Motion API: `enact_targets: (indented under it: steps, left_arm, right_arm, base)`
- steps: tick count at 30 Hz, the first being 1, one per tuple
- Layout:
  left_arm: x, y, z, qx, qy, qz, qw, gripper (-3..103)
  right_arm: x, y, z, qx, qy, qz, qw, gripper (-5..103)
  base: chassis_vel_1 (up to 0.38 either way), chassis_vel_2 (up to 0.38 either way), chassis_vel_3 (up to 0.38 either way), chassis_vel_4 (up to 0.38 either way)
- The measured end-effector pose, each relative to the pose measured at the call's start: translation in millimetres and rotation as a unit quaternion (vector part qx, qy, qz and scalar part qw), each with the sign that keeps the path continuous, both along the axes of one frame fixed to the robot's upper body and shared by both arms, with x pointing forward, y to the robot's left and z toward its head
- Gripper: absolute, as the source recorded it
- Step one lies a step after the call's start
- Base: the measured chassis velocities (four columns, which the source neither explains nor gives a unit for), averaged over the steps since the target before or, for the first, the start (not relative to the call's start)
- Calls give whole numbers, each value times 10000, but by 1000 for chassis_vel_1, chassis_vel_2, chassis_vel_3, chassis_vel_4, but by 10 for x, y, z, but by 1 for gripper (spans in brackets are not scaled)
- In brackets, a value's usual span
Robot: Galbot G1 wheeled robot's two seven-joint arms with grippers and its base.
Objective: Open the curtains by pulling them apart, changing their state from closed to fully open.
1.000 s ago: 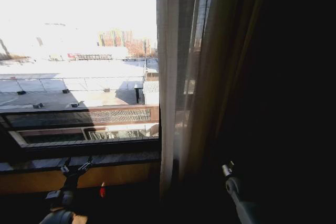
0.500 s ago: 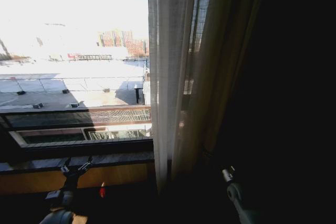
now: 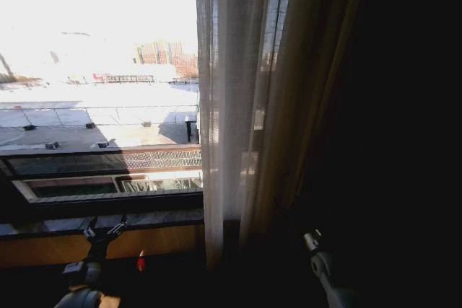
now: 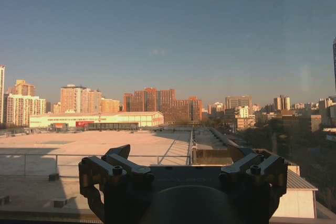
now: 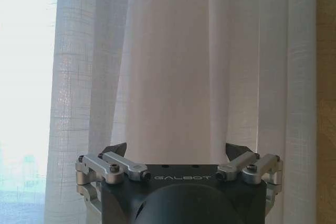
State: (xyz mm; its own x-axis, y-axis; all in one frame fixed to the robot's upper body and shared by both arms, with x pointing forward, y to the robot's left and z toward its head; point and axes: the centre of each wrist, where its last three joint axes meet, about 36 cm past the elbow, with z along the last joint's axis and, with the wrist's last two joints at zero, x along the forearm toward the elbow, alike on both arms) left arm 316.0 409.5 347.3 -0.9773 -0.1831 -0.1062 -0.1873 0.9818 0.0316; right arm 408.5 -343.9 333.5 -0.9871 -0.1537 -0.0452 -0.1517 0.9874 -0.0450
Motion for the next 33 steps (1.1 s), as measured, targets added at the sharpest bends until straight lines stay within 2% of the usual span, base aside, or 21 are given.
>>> enact_targets:
  steps: [8,14,33]
  left_arm:
    - [0,0,0,0,0,-1,10000,100]
    - [0,0,0,0,0,-1,10000,100]
    - [0,2,1,2,-1,5,10000,100]
  right_arm:
    - [1,-1,27,-23,-26,46,10000,100]
    - [3,3,29,-28,-23,74,10000,100]
    - [52,2,10,57,-179,126,9997,100]
  base:
    - [96,91,-84,-98]
    - [220,244,-205,-222]
    - [319,317,-325,-306]
